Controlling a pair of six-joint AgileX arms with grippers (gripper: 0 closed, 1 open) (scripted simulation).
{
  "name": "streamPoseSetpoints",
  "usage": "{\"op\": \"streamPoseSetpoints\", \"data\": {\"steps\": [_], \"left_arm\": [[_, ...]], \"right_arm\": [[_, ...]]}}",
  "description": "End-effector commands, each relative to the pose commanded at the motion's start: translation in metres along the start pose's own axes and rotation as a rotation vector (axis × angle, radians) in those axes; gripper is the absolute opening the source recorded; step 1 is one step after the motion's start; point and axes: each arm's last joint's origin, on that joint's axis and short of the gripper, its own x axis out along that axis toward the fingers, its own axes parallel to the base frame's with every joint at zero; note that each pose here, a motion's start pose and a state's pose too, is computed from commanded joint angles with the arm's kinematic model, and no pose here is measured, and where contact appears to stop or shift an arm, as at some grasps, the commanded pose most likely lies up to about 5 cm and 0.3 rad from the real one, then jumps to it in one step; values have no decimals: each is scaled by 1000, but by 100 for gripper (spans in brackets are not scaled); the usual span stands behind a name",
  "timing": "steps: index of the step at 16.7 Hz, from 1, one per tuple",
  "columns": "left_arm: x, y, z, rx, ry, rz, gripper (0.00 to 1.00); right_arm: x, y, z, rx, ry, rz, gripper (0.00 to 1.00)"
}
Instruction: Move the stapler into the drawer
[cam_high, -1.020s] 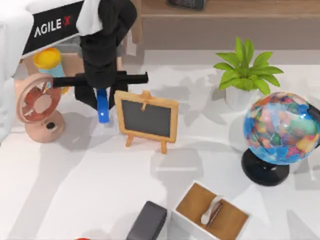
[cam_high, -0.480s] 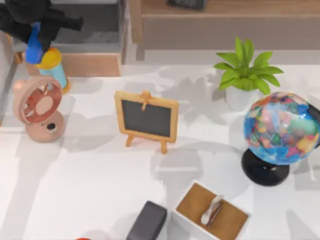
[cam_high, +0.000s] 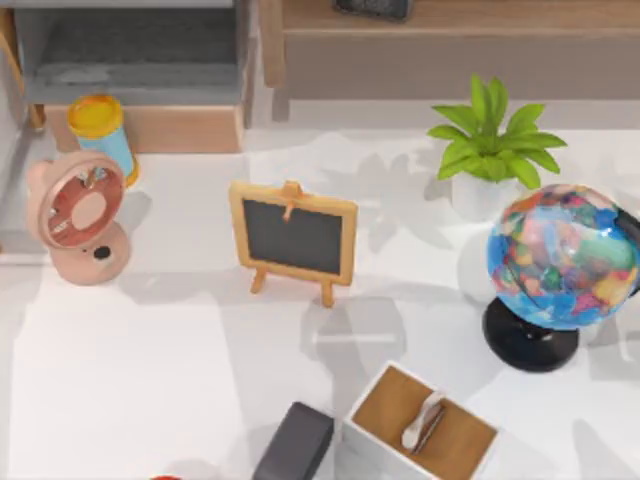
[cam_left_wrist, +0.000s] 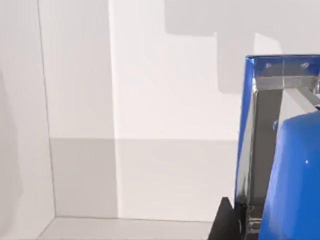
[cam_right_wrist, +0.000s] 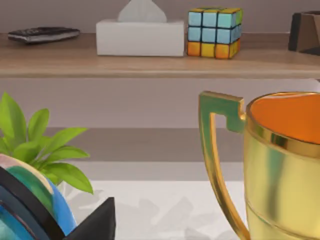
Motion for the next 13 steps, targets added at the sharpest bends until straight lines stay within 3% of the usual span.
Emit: {"op": "streamPoseSetpoints", "data": {"steps": [3,6,13], "left_arm": [[47,25,-2,-20,65,-26,0],[88,24,-6,-2,159,-66,0],[96,23,-7,4,181,-73,0]], "right_arm": [[0,0,0,0,0,0,100],[0,0,0,0,0,0,100],[0,0,0,0,0,0,100]]}}
